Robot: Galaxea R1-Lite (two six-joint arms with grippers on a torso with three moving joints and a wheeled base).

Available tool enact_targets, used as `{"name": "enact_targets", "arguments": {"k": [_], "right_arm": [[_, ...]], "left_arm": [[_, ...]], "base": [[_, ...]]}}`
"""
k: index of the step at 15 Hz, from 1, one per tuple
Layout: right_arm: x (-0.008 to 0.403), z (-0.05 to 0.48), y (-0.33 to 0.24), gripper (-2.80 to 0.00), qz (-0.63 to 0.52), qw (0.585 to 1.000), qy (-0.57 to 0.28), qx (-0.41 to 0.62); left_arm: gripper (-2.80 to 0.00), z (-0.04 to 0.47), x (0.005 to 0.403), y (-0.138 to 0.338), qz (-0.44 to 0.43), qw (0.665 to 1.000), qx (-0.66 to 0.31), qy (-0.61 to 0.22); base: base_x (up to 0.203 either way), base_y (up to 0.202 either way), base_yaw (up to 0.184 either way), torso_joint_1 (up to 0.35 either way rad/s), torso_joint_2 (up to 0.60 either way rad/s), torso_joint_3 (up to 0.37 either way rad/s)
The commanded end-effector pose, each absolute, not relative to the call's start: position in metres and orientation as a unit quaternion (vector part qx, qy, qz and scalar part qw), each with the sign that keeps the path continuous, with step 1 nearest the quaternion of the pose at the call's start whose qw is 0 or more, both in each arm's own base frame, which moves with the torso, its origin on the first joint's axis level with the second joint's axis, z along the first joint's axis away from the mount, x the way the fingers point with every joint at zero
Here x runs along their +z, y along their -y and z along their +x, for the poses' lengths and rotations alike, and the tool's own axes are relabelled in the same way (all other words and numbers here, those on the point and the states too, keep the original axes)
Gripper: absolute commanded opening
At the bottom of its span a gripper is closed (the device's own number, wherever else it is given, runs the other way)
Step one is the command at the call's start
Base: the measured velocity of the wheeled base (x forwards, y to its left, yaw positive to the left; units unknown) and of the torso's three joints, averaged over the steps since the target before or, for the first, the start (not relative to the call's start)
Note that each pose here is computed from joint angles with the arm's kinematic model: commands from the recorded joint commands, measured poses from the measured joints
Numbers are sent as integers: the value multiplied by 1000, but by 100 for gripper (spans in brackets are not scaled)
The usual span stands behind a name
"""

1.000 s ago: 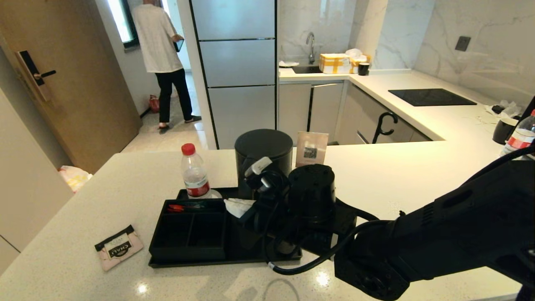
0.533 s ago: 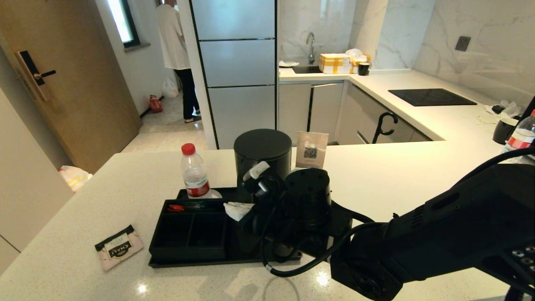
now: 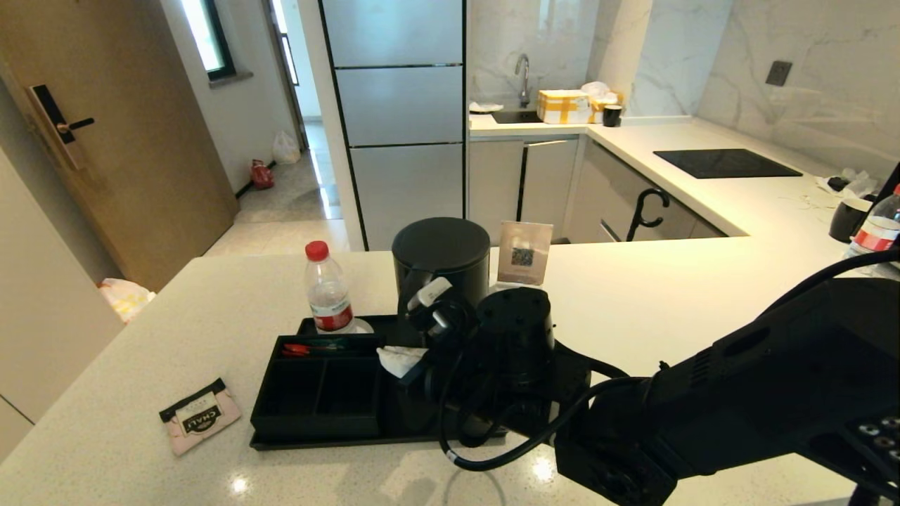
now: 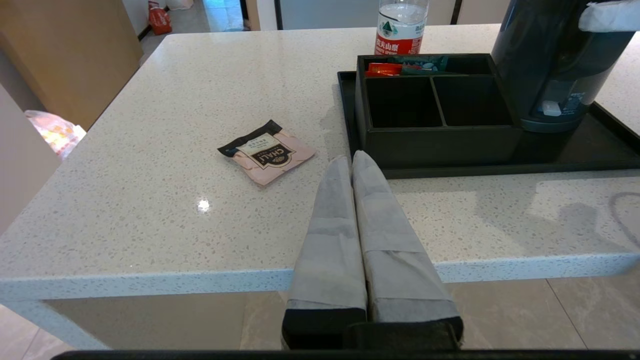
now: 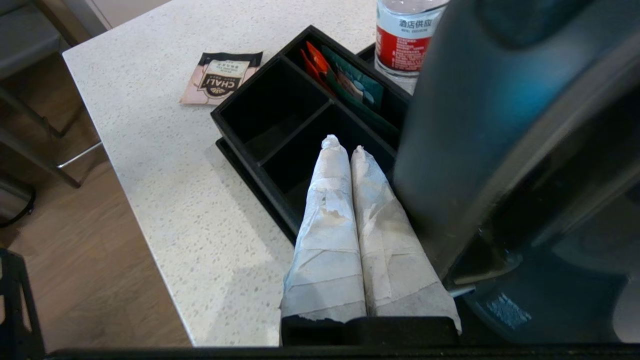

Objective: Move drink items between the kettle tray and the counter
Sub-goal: Pick up the kettle

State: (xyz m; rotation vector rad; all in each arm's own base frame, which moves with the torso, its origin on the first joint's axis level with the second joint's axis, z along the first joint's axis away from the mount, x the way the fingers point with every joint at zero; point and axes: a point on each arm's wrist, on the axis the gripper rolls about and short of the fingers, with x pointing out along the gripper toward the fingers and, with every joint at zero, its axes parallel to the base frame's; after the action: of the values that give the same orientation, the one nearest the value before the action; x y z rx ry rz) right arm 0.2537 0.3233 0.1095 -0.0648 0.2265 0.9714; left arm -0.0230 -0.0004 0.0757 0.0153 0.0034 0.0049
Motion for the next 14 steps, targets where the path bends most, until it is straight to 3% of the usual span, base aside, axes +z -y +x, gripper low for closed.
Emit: {"name": "enact_targets", "arguments": {"k": [1,5,9,14], "right_arm": [[121,234,-322,-280,-28,869,-104,484],[125,211,-313,-280,-28,859,-114,498],[155,189,-288,-280,-1,858,-103,502],[166,195,-263,-280,1,868,-112,484]], "left_arm": [[-280,-23,76,0,8,1000,3,-2],[-280,-23,76,0,8,1000,3,-2],[-280,-23,76,0,8,1000,3,-1],[-280,-23,76,0,8,1000,3,-2]], "base": [[0,0,0,0,0,0],[0,0,0,0,0,0],[0,0,0,0,0,0],[0,0,0,0,0,0]]}}
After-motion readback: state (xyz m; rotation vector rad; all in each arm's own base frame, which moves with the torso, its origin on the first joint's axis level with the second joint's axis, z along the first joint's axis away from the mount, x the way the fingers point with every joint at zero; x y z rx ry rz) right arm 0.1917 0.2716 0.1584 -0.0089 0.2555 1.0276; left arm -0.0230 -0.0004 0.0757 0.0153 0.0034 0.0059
